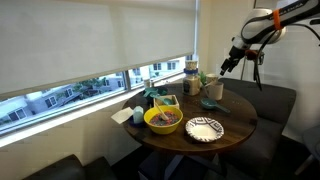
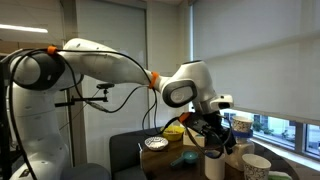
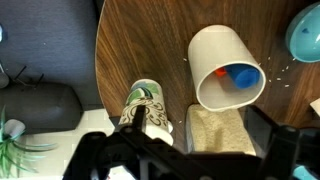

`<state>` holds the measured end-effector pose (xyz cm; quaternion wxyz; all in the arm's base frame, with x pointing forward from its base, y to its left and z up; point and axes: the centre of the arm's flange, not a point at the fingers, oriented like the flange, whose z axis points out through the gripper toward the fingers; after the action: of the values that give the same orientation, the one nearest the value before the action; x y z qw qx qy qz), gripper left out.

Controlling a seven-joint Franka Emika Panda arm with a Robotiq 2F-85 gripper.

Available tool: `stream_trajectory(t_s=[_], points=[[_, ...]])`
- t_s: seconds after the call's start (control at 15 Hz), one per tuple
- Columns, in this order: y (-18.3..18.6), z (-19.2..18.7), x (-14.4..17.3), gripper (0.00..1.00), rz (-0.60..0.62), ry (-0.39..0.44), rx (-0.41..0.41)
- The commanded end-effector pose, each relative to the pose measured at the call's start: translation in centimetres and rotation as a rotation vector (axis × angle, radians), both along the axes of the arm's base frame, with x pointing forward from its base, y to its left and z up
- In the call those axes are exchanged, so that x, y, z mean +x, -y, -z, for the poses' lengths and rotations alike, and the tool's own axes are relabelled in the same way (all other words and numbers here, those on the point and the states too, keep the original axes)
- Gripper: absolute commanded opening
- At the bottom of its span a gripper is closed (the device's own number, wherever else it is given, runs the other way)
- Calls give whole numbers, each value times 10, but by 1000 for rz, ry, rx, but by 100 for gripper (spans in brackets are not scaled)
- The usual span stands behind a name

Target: Remove the blue block from the white jug and put it on the table

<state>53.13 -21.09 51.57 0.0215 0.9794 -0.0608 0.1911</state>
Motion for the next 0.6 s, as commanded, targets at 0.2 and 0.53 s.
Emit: stream_trajectory(t_s=[0.2,0.53], points=[[3,-1,46,50,-1,15,78],[-24,3,47,39,-20,-52,159]])
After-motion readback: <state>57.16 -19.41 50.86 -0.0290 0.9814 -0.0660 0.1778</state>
